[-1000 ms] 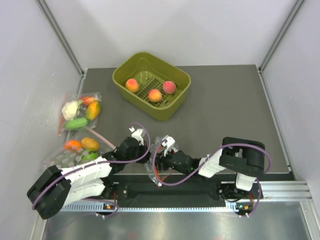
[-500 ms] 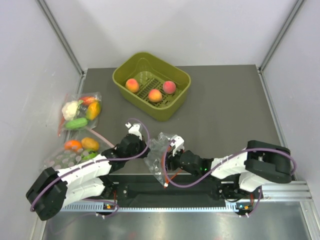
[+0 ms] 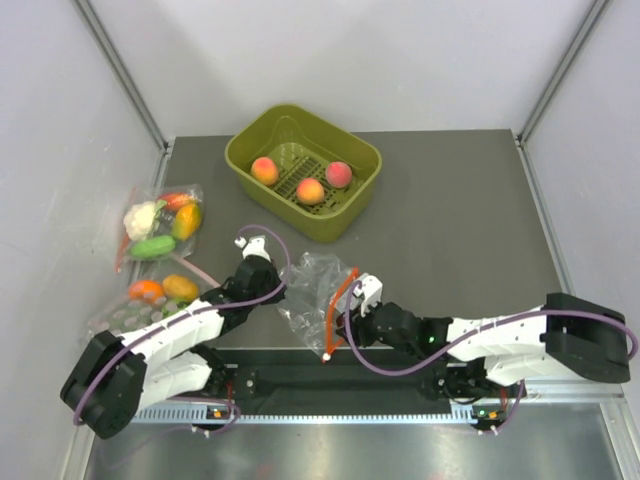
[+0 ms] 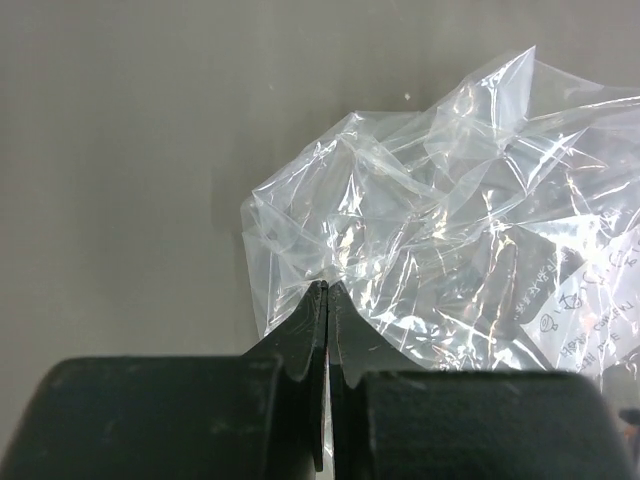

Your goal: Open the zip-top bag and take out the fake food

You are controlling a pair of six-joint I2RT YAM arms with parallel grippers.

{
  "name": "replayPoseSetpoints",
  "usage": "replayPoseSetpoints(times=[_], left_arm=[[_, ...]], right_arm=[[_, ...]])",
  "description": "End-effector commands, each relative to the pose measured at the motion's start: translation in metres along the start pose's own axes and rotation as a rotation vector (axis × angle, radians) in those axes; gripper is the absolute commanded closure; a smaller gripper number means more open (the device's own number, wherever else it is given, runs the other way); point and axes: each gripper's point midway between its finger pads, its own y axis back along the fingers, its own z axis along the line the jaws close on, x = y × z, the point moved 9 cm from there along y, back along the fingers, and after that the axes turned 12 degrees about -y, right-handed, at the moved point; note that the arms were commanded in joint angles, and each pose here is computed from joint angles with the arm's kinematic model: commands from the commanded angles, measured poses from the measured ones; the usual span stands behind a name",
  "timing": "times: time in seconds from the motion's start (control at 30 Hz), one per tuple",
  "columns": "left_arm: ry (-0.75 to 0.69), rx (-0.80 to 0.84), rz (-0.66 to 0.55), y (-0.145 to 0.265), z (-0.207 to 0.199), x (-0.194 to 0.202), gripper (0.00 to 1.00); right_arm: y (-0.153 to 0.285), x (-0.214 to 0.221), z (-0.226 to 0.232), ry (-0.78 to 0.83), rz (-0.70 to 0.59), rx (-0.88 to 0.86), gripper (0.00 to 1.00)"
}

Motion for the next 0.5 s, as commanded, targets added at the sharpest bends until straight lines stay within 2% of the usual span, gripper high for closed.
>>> replayPoseSetpoints(times=[0.0,0.3,0.47], left_arm=[[-0.002,0.003,-0.052,-0.001,-0.005,-0.021,1.0],[0.028,-0.075,-0.057,-0.007,0.007,-0.022,1.0],[0.049,-0.058,-0.097,-0.009,0.002,-0.032,1.0]], right_arm=[[0.011,0.004,-0.002,-0.008,0.029,-0.001,0.73],[0.042,-0.024,-0.002,-0.027,-0.054,0.033,0.74],[0.072,-0.064,-0.003,0.004,-0.169,0.116,0.74]])
